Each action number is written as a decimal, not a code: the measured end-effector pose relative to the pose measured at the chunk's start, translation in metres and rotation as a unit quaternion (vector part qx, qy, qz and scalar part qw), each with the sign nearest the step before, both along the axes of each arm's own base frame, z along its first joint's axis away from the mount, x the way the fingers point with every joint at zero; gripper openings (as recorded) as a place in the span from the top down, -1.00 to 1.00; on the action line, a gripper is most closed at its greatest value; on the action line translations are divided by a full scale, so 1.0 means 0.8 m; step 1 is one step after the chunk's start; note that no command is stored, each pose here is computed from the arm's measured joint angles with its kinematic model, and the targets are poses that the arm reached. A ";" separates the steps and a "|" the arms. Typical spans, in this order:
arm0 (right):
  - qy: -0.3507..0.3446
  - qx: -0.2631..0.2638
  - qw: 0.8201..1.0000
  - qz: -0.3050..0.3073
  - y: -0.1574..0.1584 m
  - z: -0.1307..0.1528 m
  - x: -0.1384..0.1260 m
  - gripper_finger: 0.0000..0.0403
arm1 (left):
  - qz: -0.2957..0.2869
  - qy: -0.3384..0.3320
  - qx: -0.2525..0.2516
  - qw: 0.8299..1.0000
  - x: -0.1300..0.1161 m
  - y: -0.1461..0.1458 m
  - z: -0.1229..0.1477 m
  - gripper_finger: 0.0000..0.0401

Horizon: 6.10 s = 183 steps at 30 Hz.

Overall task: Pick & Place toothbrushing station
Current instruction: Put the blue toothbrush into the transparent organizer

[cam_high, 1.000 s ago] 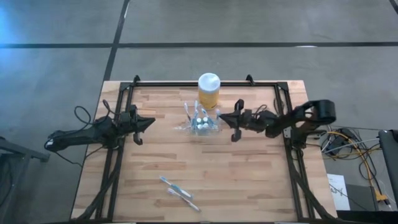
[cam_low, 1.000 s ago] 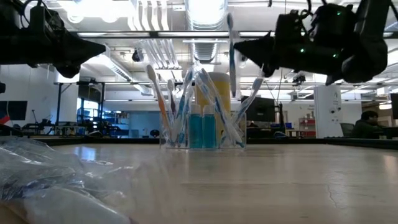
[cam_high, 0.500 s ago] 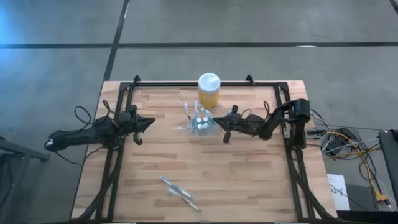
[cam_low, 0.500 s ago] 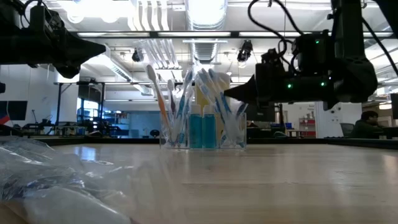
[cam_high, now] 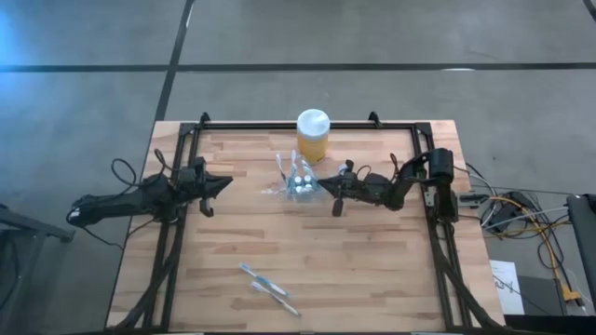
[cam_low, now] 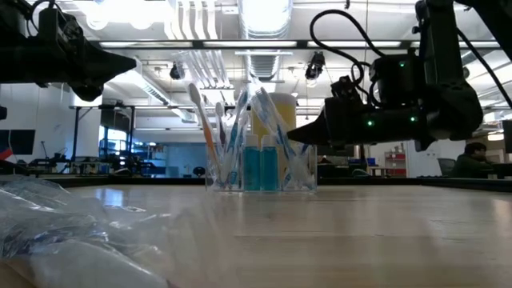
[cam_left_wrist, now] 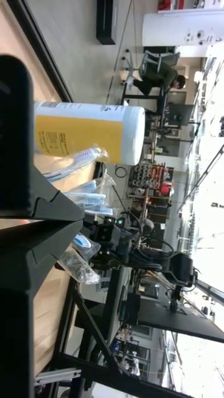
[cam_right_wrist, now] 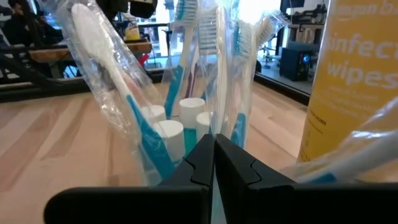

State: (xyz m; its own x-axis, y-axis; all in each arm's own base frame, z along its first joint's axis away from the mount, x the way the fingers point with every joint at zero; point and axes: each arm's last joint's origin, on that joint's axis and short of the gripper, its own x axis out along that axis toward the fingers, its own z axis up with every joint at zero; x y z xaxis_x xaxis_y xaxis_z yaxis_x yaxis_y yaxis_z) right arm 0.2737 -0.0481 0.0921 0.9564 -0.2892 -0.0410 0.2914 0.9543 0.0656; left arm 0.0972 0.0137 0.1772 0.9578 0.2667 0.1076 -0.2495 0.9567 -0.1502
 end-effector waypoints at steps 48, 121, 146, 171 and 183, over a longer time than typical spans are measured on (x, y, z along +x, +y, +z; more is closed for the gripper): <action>0.008 -0.005 0.983 0.184 0.177 0.124 -0.032 0.94 | -0.072 0.023 0.008 0.997 0.002 -0.005 -0.005 0.99; 0.471 0.170 0.861 0.094 0.246 0.018 0.308 0.55 | -0.119 0.064 -0.123 0.983 0.004 -0.008 -0.019 0.93; 0.366 -0.025 0.923 0.113 0.312 0.214 0.222 0.97 | -0.117 0.065 -0.124 0.983 0.004 -0.008 -0.020 0.93; 0.030 -0.042 0.991 0.124 0.238 0.204 0.002 0.96 | -0.179 0.061 0.021 0.982 0.005 -0.013 -0.014 0.93; -0.021 -0.071 0.993 0.092 0.188 0.138 -0.006 0.96 | -0.186 0.056 0.035 0.980 0.009 -0.013 -0.012 0.93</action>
